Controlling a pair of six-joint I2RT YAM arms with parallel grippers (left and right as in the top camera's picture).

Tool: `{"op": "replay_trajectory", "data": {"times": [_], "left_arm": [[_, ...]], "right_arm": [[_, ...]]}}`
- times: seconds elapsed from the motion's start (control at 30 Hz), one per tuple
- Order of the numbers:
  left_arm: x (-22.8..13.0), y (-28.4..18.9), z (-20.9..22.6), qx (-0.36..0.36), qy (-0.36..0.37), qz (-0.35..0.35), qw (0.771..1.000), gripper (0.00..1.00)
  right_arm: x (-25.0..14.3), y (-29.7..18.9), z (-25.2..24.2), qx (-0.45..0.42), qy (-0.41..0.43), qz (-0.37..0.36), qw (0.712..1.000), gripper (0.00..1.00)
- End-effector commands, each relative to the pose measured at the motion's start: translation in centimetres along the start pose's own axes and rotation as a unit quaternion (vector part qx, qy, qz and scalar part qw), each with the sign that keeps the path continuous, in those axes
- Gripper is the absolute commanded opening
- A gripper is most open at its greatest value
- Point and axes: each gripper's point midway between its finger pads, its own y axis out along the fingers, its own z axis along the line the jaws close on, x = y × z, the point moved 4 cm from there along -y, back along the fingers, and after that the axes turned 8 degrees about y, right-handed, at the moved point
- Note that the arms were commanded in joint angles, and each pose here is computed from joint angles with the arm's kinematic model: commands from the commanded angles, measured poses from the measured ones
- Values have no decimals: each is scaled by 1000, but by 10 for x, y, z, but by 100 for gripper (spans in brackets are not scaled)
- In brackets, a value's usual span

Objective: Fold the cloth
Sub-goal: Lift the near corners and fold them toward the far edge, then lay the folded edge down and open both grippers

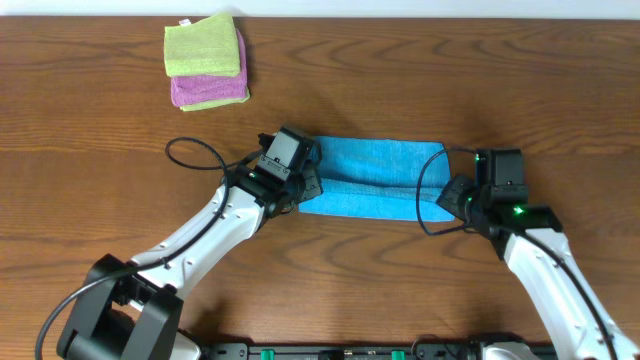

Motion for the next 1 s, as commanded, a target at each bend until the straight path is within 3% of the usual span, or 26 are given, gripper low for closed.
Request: {"op": "replay_trajectory", "data": {"times": [0.0,0.3,0.97], "left_arm": [[8,9,1,13,11,-11,1000,6],[21,23,-11,-21,12,-38,999,6],[28,59,-2,-5,8,-58,998,6]], "right_arm": [[7,7,1,-11,-14,-9,1000,2],[26,10,17,22,-28,-56,998,2],[45,39,25,23,-27,-97,995,2]]}}
